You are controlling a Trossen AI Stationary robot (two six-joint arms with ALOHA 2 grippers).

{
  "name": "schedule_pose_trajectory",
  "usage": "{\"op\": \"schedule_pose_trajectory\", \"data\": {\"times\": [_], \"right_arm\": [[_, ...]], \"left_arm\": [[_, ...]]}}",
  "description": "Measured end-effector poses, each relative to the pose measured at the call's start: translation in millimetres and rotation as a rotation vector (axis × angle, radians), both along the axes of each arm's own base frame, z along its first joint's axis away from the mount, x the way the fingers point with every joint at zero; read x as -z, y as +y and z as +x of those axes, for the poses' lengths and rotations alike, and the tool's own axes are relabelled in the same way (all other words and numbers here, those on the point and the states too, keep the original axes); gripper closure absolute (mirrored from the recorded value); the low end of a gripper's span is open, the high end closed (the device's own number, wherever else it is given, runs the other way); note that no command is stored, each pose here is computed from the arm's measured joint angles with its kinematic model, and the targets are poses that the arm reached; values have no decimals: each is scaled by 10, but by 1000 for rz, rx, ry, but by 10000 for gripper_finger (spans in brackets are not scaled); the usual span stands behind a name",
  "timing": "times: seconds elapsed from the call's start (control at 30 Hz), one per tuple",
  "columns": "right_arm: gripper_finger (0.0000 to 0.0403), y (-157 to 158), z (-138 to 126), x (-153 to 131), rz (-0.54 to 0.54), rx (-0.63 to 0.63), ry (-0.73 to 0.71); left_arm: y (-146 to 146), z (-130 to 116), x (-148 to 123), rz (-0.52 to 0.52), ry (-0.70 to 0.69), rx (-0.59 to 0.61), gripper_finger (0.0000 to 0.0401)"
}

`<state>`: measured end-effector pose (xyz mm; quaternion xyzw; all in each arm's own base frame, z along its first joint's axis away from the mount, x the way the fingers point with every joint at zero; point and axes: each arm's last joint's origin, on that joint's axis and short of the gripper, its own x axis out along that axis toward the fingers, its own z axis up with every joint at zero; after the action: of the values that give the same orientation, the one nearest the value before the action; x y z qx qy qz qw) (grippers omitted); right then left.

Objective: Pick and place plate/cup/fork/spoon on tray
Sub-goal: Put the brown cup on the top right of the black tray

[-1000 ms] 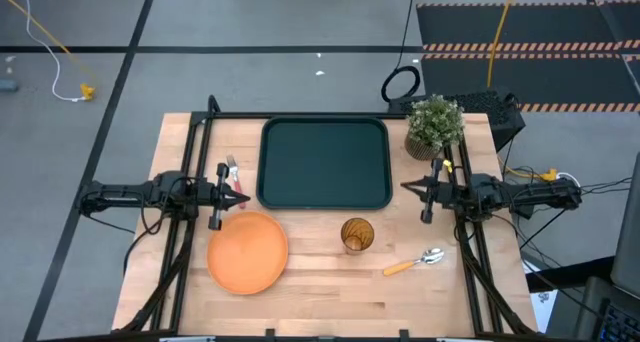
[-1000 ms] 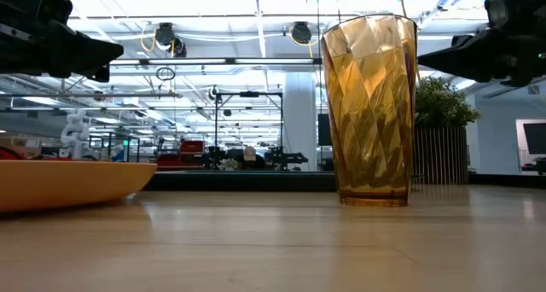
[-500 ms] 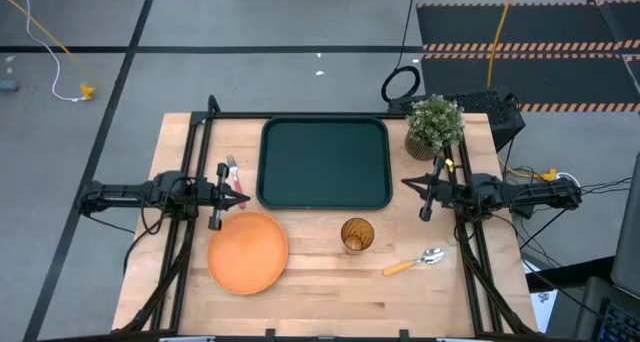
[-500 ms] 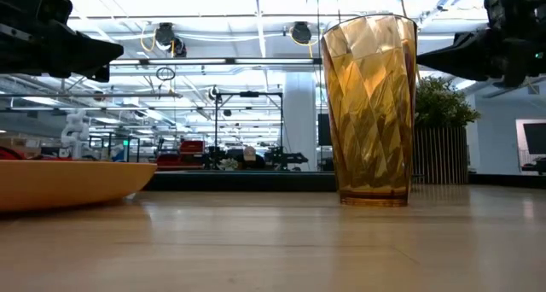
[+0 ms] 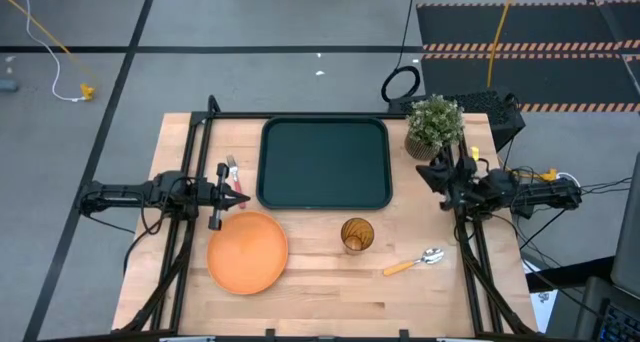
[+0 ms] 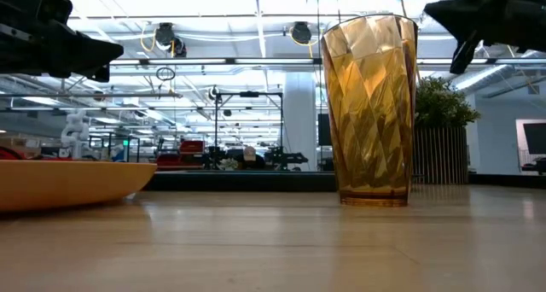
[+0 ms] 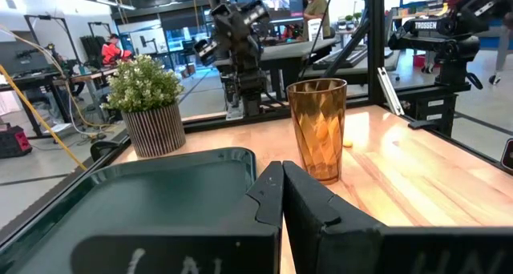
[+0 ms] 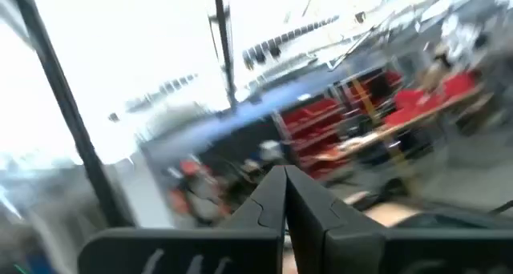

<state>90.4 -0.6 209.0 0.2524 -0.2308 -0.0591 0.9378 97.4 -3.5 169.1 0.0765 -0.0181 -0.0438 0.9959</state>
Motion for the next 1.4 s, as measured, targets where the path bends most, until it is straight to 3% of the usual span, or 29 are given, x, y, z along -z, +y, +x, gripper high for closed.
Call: {"op": "schedule_pose_trajectory", "data": {"times": [0.1, 0.23, 0.33, 0.4, 0.57, 0.73, 1.03, 1.23, 1.4], "right_arm": [[403, 0, -29, -59, 51, -32, -81], [403, 23, -109, -190, -8, -119, -239], [403, 26, -139, -248, 29, -161, -310], [403, 31, -81, -278, 59, -179, -244], [403, 42, -1, -897, 83, -202, -148], [403, 94, 184, -1581, -21, -283, -23], [403, 144, 385, -2674, -81, -371, 149], [403, 162, 510, -3173, -125, -380, 242], [403, 181, 686, -3414, -134, -389, 296]], "left_arm": [[0, 0, 0, 0, 0, 0, 395], [0, 0, 0, 0, 0, 0, 395], [0, 0, 1, 0, 1, 0, 395], [0, 0, 1, 0, 1, 0, 395], [0, 0, 0, 0, 0, 0, 395], [0, 0, -2, 0, -2, 0, 395], [0, 0, 1, 0, 0, 0, 395], [0, 0, 0, 0, 0, 0, 395], [0, 0, 0, 0, 0, 0, 395]]}}
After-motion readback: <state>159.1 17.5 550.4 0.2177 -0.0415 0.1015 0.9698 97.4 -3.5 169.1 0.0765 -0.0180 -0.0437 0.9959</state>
